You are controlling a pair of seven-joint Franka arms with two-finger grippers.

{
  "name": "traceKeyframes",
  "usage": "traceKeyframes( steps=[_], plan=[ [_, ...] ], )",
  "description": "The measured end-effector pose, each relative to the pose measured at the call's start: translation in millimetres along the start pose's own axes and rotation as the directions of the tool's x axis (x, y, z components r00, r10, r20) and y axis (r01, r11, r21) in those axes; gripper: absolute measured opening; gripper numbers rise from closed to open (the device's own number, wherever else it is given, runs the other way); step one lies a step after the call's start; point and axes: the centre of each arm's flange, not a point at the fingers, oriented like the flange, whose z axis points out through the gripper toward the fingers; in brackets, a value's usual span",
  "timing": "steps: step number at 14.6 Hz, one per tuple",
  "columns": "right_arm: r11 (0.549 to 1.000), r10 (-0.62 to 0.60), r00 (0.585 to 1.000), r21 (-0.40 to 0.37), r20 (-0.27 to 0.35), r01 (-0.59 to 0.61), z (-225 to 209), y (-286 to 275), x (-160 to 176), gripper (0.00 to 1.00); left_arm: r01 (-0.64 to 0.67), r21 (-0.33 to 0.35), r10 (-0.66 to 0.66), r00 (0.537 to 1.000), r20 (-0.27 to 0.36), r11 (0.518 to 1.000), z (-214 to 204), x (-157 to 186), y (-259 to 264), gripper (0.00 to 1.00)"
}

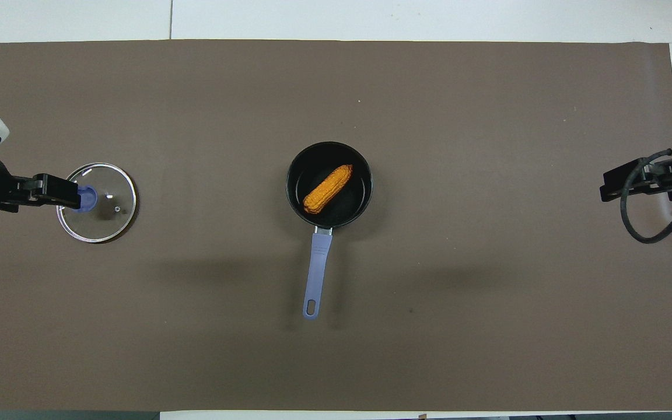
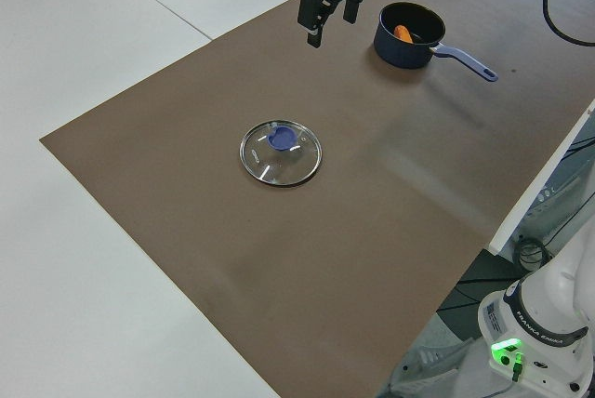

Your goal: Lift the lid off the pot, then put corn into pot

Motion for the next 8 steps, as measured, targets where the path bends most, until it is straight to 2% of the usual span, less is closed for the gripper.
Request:
traceKeyframes(
  steps=[4, 8],
  plan=[
    [1.0, 0.008, 1.0, -0.004, 0.006, -0.008, 1, 6, -1, 1.0, -0.002, -0.001, 0.002, 1.0, -0.011, 1.0, -25, -2, 3, 1.0],
    [0.999, -0.015, 1.0, -0.032, 0.007, 0.015, 1, 19, -1, 1.0, 0.0, -0.001, 0.0, 1.0, -0.006, 1.0, -26, -2, 1, 1.0]
  ],
)
